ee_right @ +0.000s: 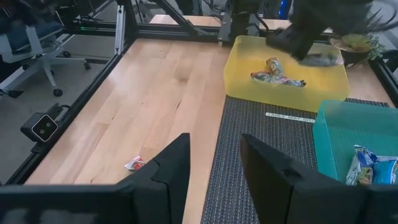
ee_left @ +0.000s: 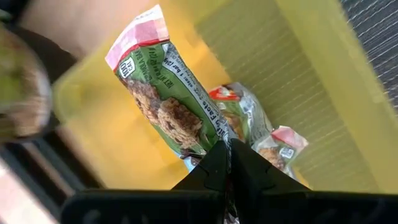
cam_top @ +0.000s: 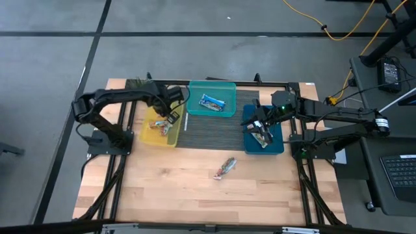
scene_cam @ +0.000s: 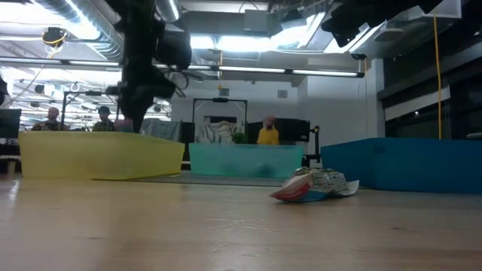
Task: Pick and place Granola Bars by type
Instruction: Put the red granola bar into the yellow bin
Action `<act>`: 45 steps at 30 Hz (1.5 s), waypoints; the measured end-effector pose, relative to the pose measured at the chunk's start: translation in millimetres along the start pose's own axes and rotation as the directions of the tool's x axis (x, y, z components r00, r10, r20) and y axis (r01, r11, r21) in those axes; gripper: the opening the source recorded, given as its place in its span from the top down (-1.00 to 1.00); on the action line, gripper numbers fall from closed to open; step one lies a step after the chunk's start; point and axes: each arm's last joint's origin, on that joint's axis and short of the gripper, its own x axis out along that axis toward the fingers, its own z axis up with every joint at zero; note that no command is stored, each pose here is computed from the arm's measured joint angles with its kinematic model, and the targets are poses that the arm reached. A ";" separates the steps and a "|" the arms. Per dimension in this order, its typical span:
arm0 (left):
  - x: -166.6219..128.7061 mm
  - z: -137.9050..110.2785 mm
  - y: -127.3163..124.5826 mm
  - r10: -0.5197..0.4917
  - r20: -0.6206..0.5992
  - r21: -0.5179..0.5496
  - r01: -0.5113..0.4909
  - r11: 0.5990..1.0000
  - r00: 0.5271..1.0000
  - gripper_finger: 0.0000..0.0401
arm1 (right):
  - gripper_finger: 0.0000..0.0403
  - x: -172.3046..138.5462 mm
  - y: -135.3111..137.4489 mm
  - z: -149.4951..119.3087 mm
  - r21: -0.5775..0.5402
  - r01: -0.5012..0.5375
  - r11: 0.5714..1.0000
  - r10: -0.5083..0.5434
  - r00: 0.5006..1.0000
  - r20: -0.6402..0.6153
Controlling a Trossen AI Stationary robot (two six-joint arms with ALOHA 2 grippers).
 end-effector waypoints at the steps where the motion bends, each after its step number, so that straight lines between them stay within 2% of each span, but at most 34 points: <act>1: 6.4 -2.4 -0.3 -0.004 -0.003 -0.005 0.004 1.000 1.000 0.99 | 0.29 0.0 0.0 0.0 0.000 0.000 1.000 0.000 1.000 0.000; 6: 25.9 -12.6 2.0 0.016 -0.035 -0.018 -0.017 1.000 0.999 0.99 | 0.29 0.0 -0.1 0.0 0.001 0.002 1.000 -0.002 1.000 0.000; 12: 31.8 -16.9 4.9 0.041 -0.054 -0.053 -0.044 0.998 0.998 0.95 | 0.29 0.0 -1.0 -0.1 0.003 0.033 0.999 -0.033 0.999 -0.005; 21: 26.8 -19.2 5.9 0.042 -0.041 -0.026 -0.043 0.999 0.998 0.55 | 0.29 0.0 -0.9 -0.1 0.003 0.033 0.999 -0.033 0.999 -0.005; 24: 17.1 -20.4 8.5 0.020 -0.006 -0.069 -0.020 0.997 1.000 0.42 | 0.29 0.0 -1.0 -0.1 0.003 0.033 0.999 -0.033 0.999 -0.004; 29: -15.9 -17.8 6.1 -0.114 0.102 -0.083 0.123 0.989 0.988 0.33 | 0.29 0.0 -0.9 -0.1 0.002 0.033 0.999 -0.033 0.999 -0.004; 32: -43.4 -16.6 -4.5 -0.223 0.206 -0.029 0.233 0.972 0.953 0.34 | 0.29 -0.1 -1.0 -0.1 0.001 0.034 0.999 -0.034 0.999 -0.004; 37: -88.9 -18.1 -41.9 -0.434 0.370 0.153 0.407 0.900 0.821 0.36 | 0.29 0.0 -1.0 -0.1 0.000 0.033 0.999 -0.033 0.999 -0.004; 40: -110.7 -21.6 -73.3 -0.543 0.412 0.288 0.460 0.840 0.732 0.36 | 0.29 0.0 -1.1 -0.1 0.000 0.034 0.999 -0.034 0.999 -0.004; 43: -128.1 -26.6 -102.9 -0.614 0.413 0.383 0.484 0.787 0.672 0.36 | 0.29 -0.1 -1.2 -0.1 0.000 0.035 0.999 -0.035 0.999 -0.004; 45: -140.1 -29.0 -118.9 -0.638 0.411 0.426 0.482 0.766 0.651 0.36 | 0.29 -0.1 -1.2 -0.2 0.000 0.035 0.999 -0.035 0.999 -0.004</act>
